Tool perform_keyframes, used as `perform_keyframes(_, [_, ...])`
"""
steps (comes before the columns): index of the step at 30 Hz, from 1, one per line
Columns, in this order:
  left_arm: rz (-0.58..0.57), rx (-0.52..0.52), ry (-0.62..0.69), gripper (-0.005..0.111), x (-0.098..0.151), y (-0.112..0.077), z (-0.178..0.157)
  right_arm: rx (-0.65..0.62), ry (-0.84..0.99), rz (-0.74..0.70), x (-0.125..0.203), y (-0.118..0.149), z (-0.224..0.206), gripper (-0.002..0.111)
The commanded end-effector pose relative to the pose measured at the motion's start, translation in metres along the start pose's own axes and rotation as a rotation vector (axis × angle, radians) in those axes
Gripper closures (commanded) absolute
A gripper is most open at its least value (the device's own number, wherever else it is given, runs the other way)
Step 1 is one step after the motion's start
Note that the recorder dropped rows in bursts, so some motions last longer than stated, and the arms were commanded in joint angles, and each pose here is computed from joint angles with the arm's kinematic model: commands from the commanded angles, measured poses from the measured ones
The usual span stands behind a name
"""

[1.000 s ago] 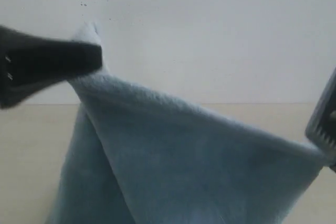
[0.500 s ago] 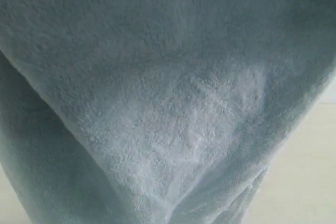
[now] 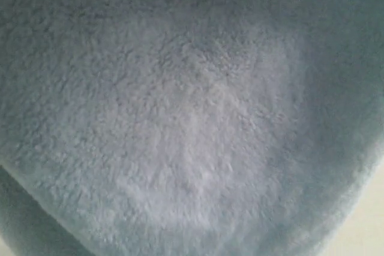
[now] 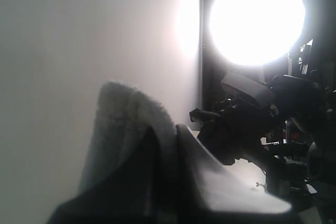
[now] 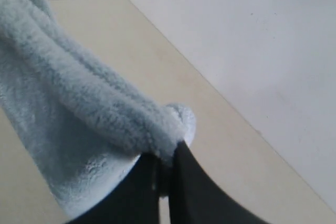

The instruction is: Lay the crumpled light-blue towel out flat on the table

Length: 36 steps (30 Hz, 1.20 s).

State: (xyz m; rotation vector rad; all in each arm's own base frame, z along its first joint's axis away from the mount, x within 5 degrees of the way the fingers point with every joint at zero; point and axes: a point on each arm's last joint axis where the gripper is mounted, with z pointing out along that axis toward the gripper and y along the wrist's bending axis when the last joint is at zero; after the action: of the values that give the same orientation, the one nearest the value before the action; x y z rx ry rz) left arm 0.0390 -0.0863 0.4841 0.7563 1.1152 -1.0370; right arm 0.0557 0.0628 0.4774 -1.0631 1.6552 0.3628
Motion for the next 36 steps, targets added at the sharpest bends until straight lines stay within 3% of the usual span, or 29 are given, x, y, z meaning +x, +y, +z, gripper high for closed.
perform_keyframes(1, [0.034, -0.010, -0.039, 0.100, -0.010, -0.002, -0.003, 0.028, -0.062, -0.031, -0.008, -0.005, -0.009, 0.108])
perform_keyframes(14, [0.118, 0.003, -0.150, 0.100, -0.057, -0.010, -0.001, 0.089, -0.123, -0.104, -0.060, -0.024, -0.032, 0.108])
perform_keyframes(26, [0.205, -0.046, -0.245, 0.100, -0.090, -0.009, 0.003, 0.267, -0.240, -0.138, -0.090, -0.050, -0.070, 0.108])
perform_keyframes(31, [0.216, -0.072, -0.242, 0.100, -0.090, -0.002, 0.009, 0.301, -0.219, -0.143, -0.088, -0.054, -0.077, 0.108])
perform_keyframes(36, [0.179, -0.084, -0.168, 0.100, -0.073, 0.018, 0.034, 0.310, -0.130, -0.165, -0.092, -0.053, -0.054, 0.108])
